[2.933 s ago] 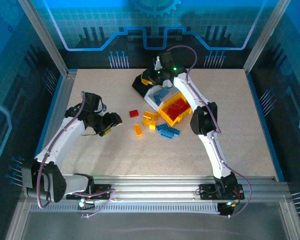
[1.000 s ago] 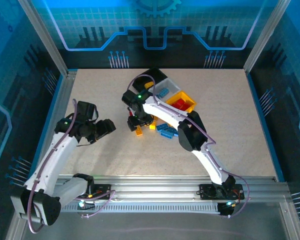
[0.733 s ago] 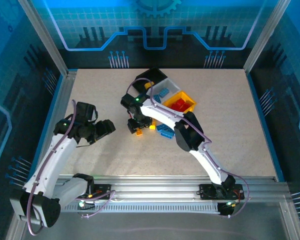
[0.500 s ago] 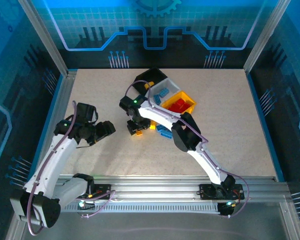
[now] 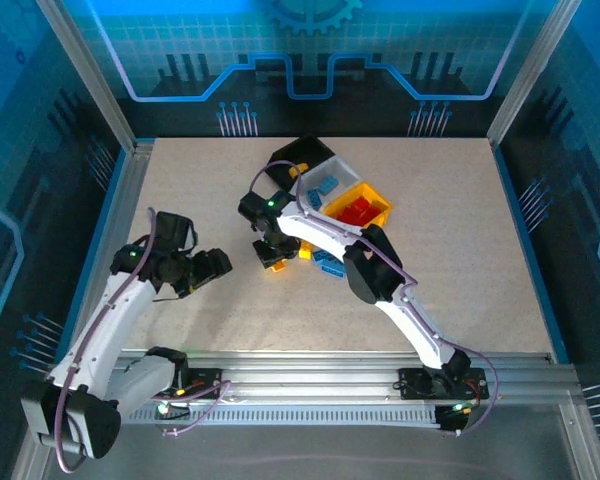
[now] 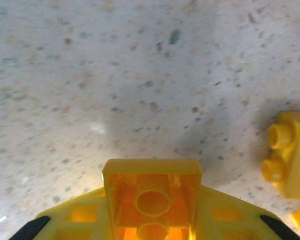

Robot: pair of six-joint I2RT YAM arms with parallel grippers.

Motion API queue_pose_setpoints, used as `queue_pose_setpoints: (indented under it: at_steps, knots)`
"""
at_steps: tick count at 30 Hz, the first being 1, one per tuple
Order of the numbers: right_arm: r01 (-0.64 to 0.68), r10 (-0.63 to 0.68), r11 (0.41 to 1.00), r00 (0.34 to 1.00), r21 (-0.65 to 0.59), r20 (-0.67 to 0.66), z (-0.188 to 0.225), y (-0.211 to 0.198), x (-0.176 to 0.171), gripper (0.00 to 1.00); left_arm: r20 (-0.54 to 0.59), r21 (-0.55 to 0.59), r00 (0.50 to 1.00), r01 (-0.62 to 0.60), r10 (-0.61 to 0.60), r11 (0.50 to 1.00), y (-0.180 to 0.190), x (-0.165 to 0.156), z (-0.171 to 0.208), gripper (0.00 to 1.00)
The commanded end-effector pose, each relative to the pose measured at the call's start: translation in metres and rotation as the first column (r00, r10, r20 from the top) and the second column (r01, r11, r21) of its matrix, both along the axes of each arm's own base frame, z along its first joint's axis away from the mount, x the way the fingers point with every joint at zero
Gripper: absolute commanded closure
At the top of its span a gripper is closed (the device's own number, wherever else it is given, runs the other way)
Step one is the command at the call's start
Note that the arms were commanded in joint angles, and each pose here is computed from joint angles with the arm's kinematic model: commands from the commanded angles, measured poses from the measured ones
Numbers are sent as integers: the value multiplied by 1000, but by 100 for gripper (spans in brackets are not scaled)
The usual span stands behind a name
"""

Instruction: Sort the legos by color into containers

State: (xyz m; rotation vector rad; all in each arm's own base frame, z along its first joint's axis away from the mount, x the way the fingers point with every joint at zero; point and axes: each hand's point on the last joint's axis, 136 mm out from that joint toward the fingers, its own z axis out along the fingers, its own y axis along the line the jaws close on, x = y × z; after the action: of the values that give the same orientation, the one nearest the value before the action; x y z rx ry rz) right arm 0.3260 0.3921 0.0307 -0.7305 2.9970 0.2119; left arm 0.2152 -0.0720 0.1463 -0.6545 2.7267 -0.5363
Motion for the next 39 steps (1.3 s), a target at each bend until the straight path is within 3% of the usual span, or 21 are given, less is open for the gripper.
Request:
queue_pose_setpoints:
  at_steps: [1,5,10,14,21,30,39]
  knots:
    - [43,-43,966,999,257,-7,69,16,17,74,-17,-53,1000,3,-4,999,-7,-5,-5,23]
    - [139,-125,854,990,502,-62,120,22,58,74,-44,-113,999,2,-7,994,-16,-9,-14,22]
    - [260,-265,682,959,683,-101,164,6,130,73,-63,-182,998,-14,2,983,-26,-9,-23,20]
    - [332,-365,572,922,750,-130,174,-11,185,73,-75,-204,997,-21,6,979,-29,-10,-25,19]
    - [430,-523,441,837,788,-164,149,-34,256,70,-88,-196,996,6,-24,981,-30,-8,-20,15]
    - [494,-647,363,744,790,-168,115,-58,297,64,-93,-189,995,11,-30,982,-30,-7,-13,13]
    - [507,-665,363,729,781,-165,118,-71,300,39,-83,-191,996,-5,-11,982,-28,-7,-13,11]
